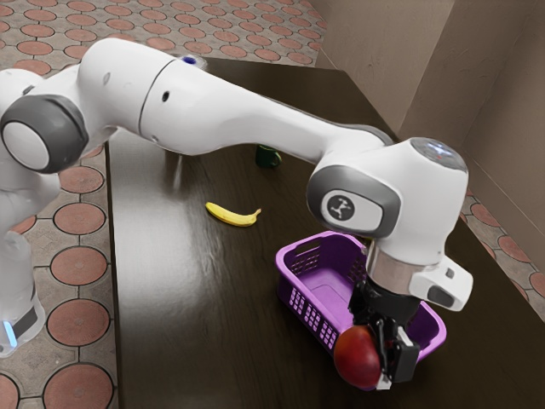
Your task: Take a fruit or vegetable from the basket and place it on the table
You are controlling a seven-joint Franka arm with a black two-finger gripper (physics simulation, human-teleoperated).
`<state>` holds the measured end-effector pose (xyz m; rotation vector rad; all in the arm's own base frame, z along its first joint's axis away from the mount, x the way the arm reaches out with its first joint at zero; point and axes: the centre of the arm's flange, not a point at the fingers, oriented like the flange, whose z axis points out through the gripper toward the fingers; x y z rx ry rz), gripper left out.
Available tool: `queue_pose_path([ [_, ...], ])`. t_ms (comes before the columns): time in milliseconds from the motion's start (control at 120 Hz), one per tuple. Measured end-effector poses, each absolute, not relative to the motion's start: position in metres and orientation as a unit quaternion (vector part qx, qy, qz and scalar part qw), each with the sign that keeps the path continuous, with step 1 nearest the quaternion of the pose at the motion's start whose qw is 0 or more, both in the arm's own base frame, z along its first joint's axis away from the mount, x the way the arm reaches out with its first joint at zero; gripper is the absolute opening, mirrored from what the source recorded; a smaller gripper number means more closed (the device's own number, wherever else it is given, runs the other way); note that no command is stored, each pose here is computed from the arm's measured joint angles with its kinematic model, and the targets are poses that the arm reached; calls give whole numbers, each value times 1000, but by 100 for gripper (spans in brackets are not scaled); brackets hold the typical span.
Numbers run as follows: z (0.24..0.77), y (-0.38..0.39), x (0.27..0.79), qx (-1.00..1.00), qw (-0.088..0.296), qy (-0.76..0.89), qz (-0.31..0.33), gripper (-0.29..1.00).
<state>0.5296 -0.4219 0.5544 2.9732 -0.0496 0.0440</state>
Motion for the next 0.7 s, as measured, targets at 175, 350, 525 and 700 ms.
queue_pose_path([
  [175,552,-437,518,996,83,-33,13,46],
  [350,548,-440,518,996,83,-36,11,61],
  [525,544,-440,520,996,83,-37,9,66],
  [700,543,-441,520,996,83,-42,10,69],
])
